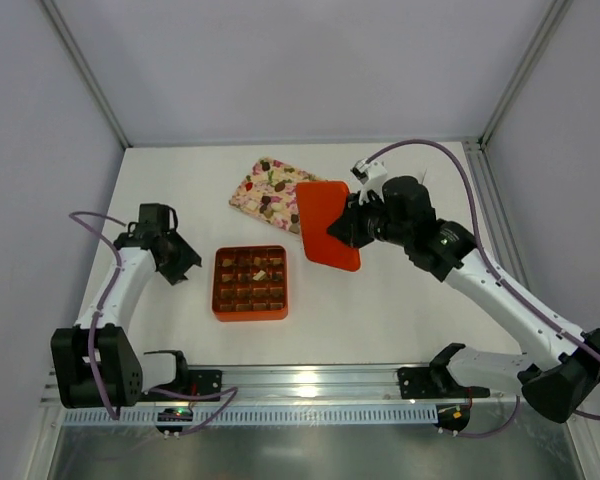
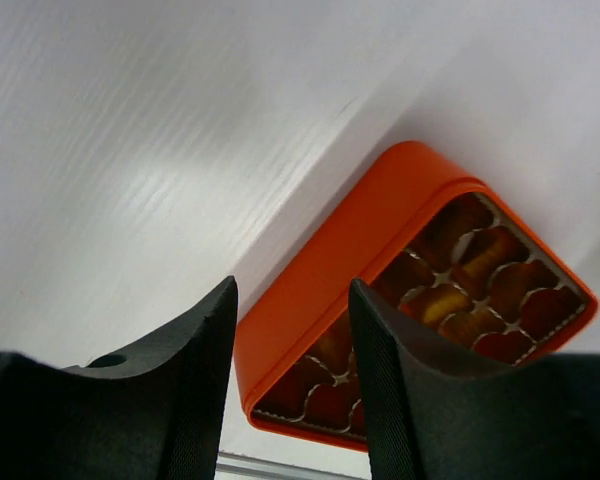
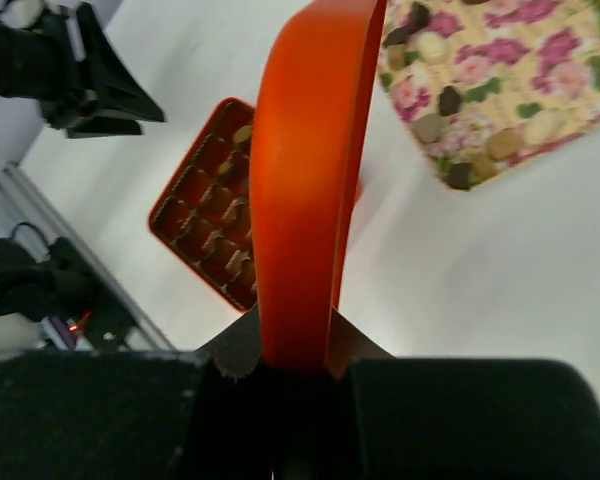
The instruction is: Pack the chocolate
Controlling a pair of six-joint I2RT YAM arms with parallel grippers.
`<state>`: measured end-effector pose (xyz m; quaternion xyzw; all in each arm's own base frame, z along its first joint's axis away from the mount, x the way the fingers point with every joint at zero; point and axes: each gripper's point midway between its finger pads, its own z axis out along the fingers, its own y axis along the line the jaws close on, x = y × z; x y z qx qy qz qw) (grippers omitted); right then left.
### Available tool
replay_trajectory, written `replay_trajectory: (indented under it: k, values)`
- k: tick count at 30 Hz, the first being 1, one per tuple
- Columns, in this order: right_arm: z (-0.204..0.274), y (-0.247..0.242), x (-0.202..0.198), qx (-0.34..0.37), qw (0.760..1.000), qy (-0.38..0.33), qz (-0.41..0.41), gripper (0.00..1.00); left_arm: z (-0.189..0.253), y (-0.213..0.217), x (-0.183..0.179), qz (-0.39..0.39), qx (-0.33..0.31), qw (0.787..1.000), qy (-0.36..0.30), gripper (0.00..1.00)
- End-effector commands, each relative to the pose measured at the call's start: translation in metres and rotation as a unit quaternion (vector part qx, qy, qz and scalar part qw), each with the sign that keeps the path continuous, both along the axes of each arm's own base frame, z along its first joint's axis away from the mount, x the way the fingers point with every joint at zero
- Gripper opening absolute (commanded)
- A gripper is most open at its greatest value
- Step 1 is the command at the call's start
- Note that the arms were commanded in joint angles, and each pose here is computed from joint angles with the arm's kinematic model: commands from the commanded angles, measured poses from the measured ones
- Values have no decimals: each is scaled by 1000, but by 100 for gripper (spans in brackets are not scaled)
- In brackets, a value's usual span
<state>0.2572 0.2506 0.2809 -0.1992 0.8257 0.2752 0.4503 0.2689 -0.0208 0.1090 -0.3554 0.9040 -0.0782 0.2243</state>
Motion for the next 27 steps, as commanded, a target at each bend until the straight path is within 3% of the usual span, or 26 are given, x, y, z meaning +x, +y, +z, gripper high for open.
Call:
replay_trajectory:
  k: [1, 5, 7, 11, 27]
  values:
    - [20, 36, -24, 170, 974, 84, 124, 4, -19, -6, 7, 27, -35, 999, 7, 47]
    - [20, 37, -9, 259, 949, 111, 143, 4, -48, -18, 7, 26, -72, 997, 26, 47]
    - [7, 35, -8, 285, 937, 148, 136, 4, -60, -28, 2, 26, -94, 994, 40, 47]
    - [1, 37, -1, 328, 922, 152, 140, 4, -65, -51, 2, 14, -106, 993, 40, 47]
    - [-51, 34, -3, 371, 892, 221, 130, 4, -44, -111, 7, -5, -142, 990, -14, 48]
